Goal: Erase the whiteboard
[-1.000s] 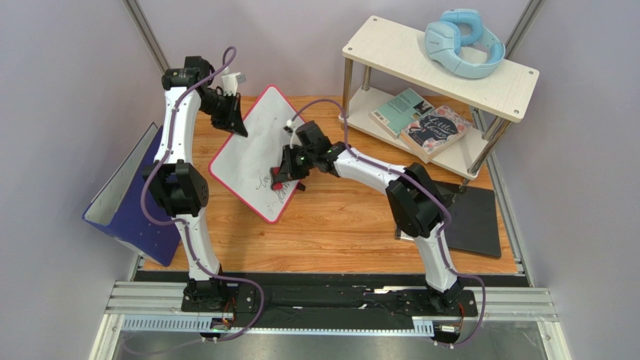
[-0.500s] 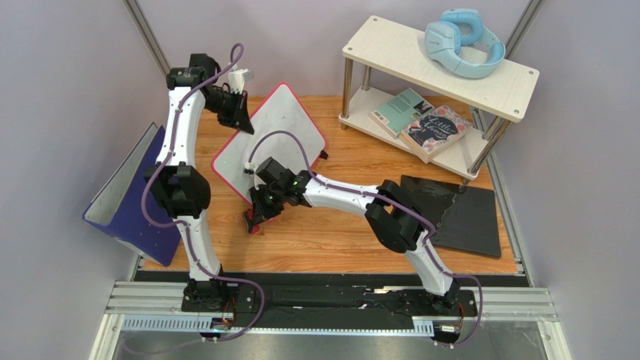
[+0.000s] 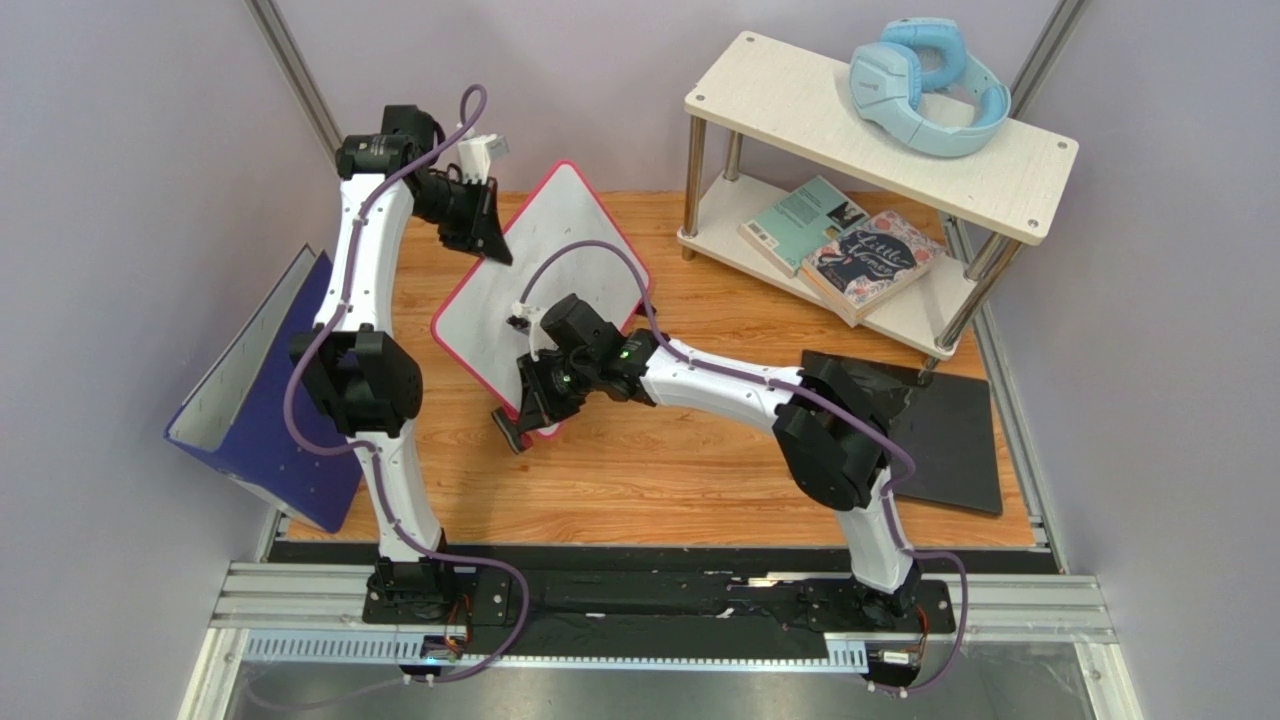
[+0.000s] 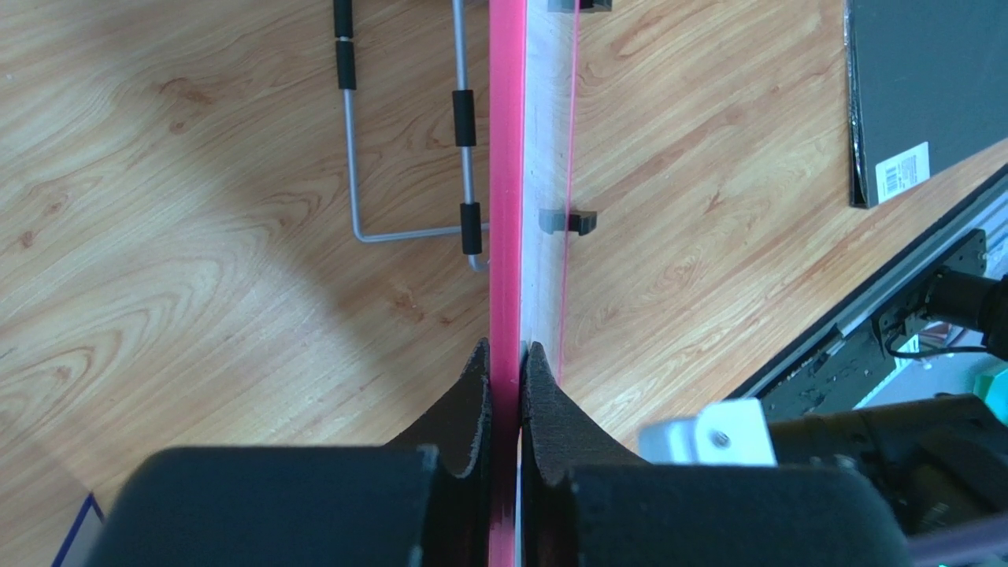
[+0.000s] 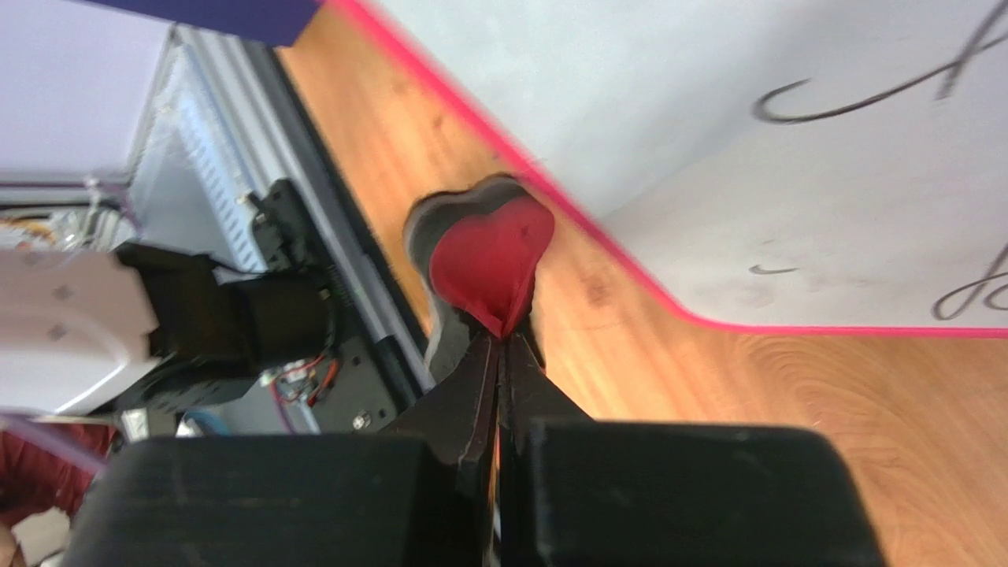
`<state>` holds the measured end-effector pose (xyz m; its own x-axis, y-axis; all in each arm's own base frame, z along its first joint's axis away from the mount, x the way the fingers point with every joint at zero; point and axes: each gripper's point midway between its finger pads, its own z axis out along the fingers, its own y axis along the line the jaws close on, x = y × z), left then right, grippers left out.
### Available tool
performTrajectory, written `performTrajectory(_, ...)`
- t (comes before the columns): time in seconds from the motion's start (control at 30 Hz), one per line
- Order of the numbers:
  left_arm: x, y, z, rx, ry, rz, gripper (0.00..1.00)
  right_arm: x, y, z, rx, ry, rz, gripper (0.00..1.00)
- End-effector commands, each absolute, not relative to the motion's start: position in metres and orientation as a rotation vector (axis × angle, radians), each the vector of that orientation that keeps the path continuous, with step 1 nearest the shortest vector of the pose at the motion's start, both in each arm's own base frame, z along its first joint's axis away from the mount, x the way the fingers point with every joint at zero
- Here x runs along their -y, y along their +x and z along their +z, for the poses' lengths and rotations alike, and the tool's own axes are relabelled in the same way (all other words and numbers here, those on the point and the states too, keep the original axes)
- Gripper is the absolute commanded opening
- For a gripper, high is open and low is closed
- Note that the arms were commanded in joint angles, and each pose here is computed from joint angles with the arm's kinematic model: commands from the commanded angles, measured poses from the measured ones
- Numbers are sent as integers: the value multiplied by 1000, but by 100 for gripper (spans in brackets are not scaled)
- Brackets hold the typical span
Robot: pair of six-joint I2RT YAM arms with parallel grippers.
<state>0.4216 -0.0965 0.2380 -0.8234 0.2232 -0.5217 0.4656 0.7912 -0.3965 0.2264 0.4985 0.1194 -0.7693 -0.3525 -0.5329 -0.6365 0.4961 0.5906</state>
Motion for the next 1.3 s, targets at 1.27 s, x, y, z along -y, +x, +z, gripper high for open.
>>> performTrajectory(1.27, 90, 441, 242, -2471, 586, -588, 0, -493, 358, 158, -2069, -356, 1071, 0)
